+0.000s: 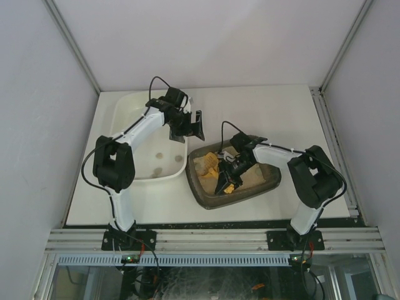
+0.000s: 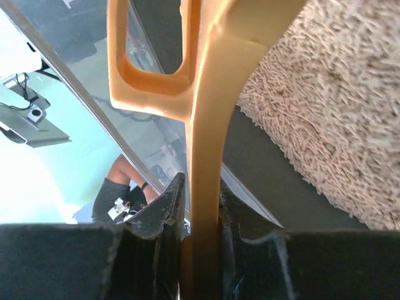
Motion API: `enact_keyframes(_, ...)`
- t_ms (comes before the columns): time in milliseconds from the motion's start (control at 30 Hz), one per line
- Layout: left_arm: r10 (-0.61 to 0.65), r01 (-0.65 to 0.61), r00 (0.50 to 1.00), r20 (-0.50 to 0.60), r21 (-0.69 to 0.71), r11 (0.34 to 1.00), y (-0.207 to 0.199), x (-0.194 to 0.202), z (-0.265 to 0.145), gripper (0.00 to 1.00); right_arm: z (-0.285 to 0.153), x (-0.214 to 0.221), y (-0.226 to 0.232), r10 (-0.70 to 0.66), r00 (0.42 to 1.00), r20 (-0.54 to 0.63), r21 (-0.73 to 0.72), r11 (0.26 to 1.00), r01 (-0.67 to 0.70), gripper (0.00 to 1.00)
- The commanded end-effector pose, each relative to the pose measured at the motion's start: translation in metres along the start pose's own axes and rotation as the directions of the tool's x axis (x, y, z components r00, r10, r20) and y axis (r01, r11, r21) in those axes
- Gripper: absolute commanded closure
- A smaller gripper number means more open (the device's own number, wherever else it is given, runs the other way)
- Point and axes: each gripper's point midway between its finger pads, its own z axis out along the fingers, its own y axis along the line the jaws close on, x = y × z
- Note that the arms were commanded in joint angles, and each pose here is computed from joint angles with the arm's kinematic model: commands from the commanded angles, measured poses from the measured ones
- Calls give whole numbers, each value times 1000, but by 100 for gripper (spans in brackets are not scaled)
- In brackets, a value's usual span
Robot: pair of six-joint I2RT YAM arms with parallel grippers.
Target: Clean the litter box
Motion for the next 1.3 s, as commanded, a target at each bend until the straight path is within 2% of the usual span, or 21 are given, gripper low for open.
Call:
enact_keyframes(0, 76, -83, 991, 113, 56, 995, -25, -16, -31, 0, -20, 13, 10, -12, 999, 32, -58, 998, 14, 100)
enact_keyframes(333, 70, -77, 992, 104, 65, 995, -25, -15, -27, 0, -43, 34, 1, 10, 994, 107, -60, 998, -3, 100)
enact_keyframes(700, 84, -91, 989, 120, 48, 995, -25, -17, -30, 0, -48, 55, -8, 37, 992, 120, -29, 999, -34, 100)
enact_keyframes(967, 83, -89, 990, 110, 51, 995, -25, -15, -28, 0, -40, 49, -22, 76, 993, 92, 43, 996, -80, 100)
enact_keyframes(1267, 76, -83, 992, 98, 74, 994, -29, -9, -23, 0, -37, 32, -8, 77, 996, 51, 40, 996, -79, 100)
